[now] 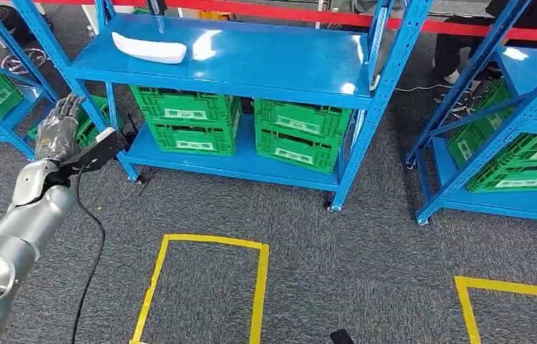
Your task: Take the parts from the cabinet and place them on the table.
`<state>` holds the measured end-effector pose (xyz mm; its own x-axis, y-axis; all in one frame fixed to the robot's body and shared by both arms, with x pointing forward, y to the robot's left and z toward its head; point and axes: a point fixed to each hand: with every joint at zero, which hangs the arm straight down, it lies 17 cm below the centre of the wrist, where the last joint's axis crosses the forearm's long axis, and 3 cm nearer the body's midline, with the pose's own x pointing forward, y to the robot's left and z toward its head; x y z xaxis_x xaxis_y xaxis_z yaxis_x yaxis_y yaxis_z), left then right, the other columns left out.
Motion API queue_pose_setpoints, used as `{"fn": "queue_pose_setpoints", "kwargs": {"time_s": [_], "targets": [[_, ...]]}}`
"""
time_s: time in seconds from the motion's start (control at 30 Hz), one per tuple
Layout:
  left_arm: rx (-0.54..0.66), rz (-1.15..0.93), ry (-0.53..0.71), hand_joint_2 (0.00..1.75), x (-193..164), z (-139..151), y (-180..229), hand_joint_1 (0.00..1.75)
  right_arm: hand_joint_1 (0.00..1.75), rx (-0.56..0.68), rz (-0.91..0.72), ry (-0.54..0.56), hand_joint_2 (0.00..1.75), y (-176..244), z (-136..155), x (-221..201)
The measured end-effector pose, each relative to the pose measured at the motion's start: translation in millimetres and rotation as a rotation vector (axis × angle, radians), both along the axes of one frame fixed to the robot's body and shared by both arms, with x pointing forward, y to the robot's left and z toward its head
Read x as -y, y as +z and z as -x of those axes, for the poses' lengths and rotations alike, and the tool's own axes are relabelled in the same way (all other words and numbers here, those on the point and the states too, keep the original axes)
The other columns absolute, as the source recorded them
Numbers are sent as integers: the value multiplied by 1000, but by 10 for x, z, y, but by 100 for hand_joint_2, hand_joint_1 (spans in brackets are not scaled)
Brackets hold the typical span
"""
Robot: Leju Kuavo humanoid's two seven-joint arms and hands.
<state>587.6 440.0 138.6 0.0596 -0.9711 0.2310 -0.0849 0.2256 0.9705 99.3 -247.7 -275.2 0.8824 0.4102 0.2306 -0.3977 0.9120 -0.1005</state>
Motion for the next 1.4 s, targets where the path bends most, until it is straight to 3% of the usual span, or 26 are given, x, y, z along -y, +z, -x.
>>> {"fn": "queue_pose_setpoints", "kwargs": {"time_s": [0.4,0.57,0.9,1.4], "targets": [[5,1,-34,0,176,-31,-9,0,0,15,53,-10,0,-6,-49,217],[-1,1,-73,0,498,-42,-108,0,0,10,90,17,0,-7,-73,416],[37,72,-76,0,869,-242,170,0,0,15,193,91,0,2,-4,982],[54,59,-60,0,689,-291,320,0,0,42,224,136,0,52,-207,1103]]}}
